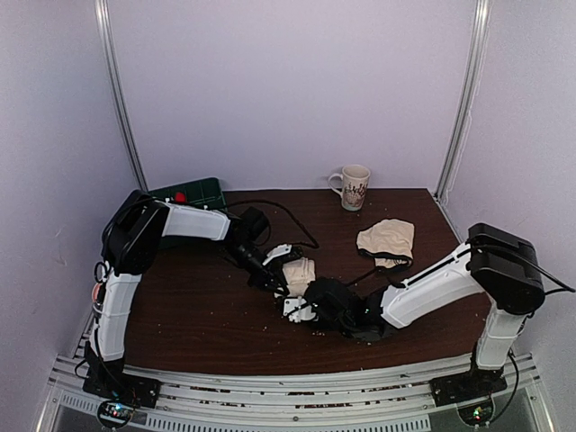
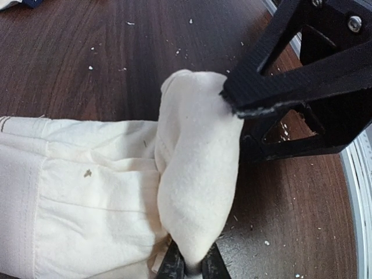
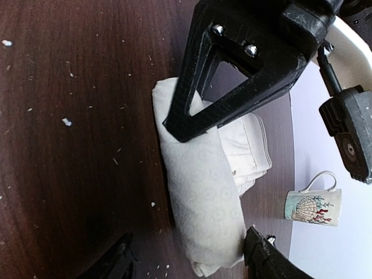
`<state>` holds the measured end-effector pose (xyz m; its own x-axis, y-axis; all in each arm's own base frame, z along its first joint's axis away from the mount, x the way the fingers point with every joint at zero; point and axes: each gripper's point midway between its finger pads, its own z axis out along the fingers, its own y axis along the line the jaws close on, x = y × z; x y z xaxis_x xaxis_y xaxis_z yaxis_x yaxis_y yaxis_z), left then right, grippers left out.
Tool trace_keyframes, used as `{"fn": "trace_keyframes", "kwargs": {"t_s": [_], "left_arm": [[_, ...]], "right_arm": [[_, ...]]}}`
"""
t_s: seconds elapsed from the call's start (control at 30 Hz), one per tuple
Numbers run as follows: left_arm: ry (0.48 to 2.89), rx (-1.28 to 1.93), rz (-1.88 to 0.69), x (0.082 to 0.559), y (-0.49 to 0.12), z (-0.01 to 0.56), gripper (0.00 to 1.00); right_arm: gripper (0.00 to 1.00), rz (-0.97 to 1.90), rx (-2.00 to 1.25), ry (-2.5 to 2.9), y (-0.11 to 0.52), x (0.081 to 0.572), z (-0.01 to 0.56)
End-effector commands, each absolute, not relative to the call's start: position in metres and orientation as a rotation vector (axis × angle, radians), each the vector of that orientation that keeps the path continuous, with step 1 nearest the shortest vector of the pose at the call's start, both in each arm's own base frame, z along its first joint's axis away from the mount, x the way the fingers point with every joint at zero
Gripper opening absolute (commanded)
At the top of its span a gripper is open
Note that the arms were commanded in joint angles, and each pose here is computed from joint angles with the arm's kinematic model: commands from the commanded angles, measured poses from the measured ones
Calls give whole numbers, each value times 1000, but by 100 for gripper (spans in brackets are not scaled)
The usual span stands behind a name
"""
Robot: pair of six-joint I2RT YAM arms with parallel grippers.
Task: Roll the underwear
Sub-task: Roll the underwear at the center of the board.
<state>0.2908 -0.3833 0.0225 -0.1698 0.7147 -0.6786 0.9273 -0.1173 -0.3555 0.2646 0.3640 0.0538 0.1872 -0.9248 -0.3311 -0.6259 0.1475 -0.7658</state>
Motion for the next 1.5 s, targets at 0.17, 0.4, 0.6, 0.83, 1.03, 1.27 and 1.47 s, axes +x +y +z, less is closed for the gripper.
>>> {"fn": "trace_keyframes", "kwargs": {"t_s": [0.17, 0.4, 0.6, 0.83, 1.03, 1.27, 1.47], "left_arm": [[2147, 1839, -1094, 285, -350, -28, 0], [2152, 1838, -1103, 285, -350, -28, 0], [2154, 1843, -1110, 284, -350, -29, 0], [2146, 1850, -1105, 284, -349, -28, 0], [2103, 1864, -1082, 286, -349, -19, 2], [1982, 1819, -901, 304, -344, 10, 24], [1910, 1747, -787, 320, -339, 30, 34]], "right_arm": [[63, -359, -1574, 1482, 374, 256, 58], [60, -411, -1553, 1523, 373, 269, 47], [58, -436, -1553, 1565, 371, 280, 37], [33, -462, -1585, 1660, 369, 292, 15], [16, -438, -1597, 1725, 368, 294, 10], [10, -345, -1643, 1816, 374, 285, 9], [9, -304, -1676, 1917, 371, 275, 0]]}}
